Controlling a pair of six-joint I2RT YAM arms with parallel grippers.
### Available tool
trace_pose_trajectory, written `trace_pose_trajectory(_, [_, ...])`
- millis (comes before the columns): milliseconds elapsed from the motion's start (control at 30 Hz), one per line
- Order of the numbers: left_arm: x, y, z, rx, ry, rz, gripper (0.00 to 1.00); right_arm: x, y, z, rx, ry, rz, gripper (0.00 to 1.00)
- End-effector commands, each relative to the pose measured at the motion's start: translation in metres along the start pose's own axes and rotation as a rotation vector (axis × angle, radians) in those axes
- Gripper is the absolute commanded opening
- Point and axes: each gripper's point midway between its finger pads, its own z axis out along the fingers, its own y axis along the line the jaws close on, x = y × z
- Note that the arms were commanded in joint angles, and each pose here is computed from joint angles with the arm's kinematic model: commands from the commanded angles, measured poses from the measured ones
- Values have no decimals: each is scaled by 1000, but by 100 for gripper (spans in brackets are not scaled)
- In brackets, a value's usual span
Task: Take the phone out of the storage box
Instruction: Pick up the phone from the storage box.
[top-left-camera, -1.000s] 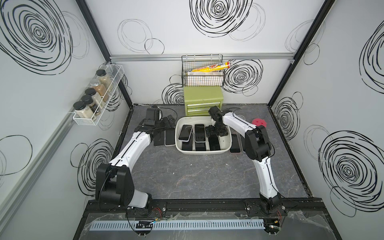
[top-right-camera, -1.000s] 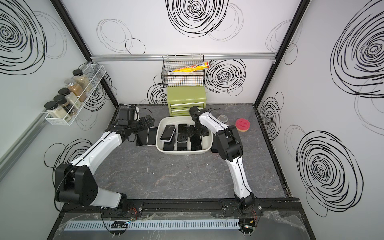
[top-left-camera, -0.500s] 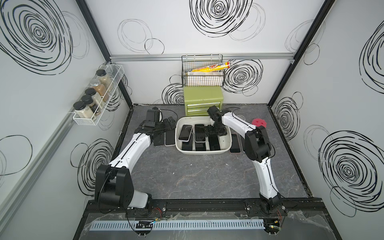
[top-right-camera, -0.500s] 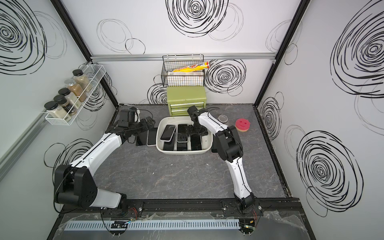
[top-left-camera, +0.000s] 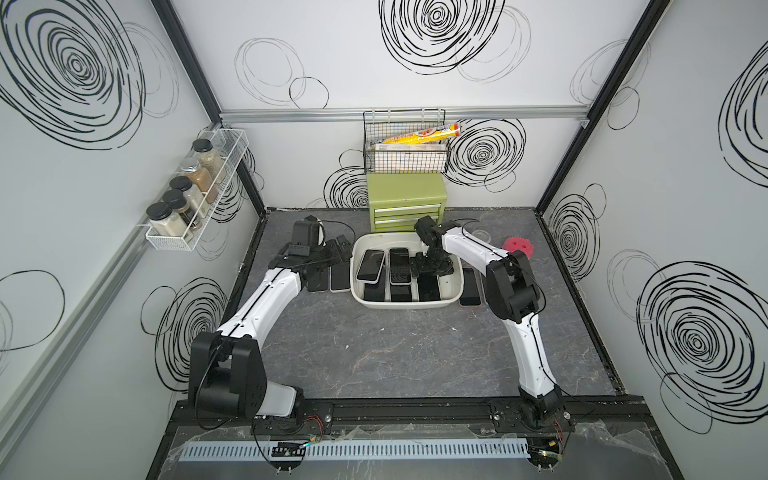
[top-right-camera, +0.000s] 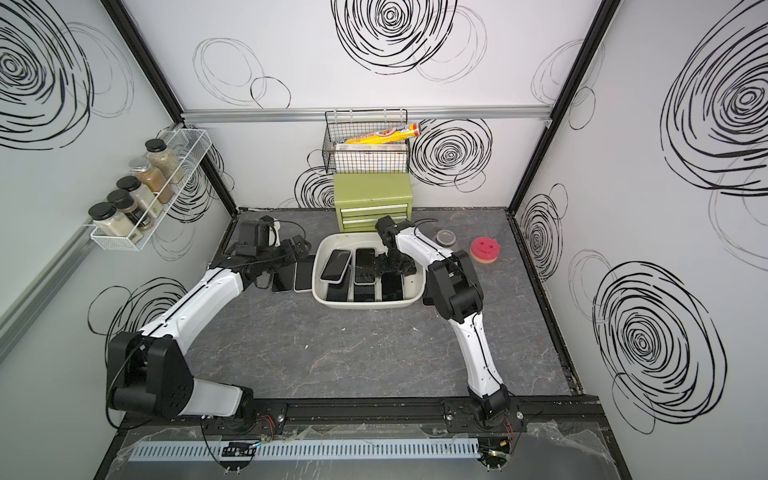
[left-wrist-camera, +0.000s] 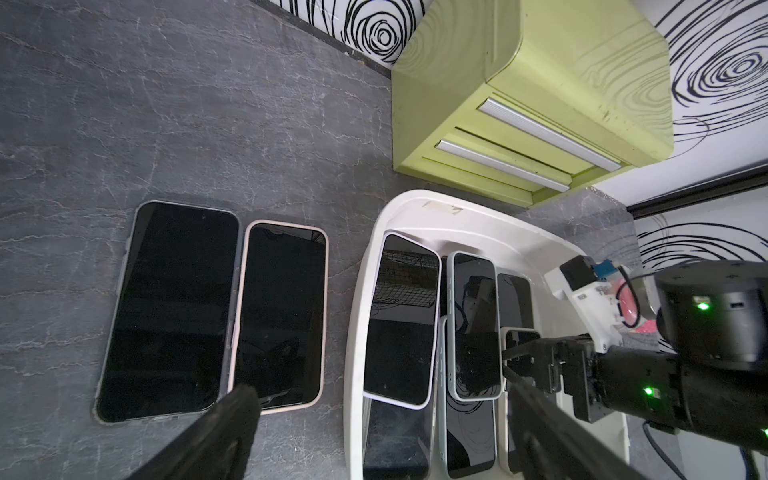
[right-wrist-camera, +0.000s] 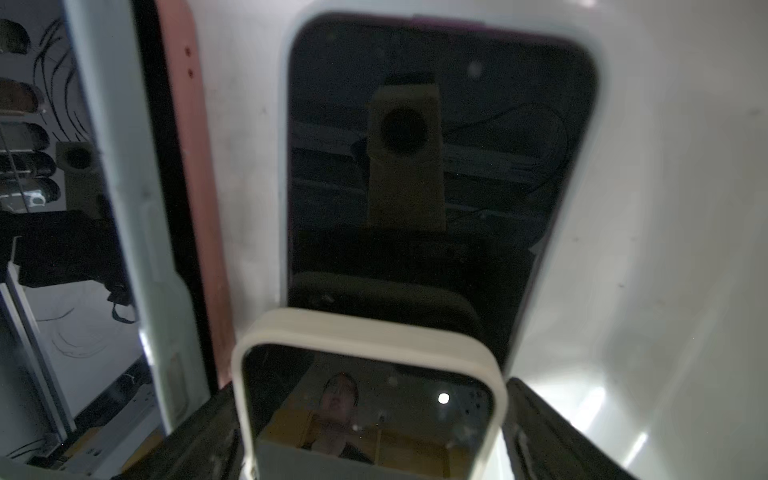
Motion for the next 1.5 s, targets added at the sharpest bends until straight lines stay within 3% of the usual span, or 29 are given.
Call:
trace_pose_trajectory(0, [-8,-12,-6,46,-40,10,99,4,-4,7,38,15,-12,86])
trace_pose_trajectory(300, [-3,-23,-4,96,-27,10,99,0,-4,-20,38,-17,-9,36])
trace_pose_trajectory(600, [30,-108,-13,386,26,76,99,-35,-7,-100,20,-137,-14,33])
trace_pose_trajectory(800, [64,-144,-10,484,93,74,99,-31,-6,-95,-36,-94,-4,30])
trace_pose_trajectory(1000, [92,-178,-20,605,109,141,99,-39,-1,-121,-160,-127,20,27])
trace_pose_trajectory(1267, [149,-219,8,700,232,154,99,-28,17,-138,-291,-100,16,27])
trace_pose_trajectory(1467, [154,-222,46,660,268,121,99,-22,27,-151,-357,-89,13,27])
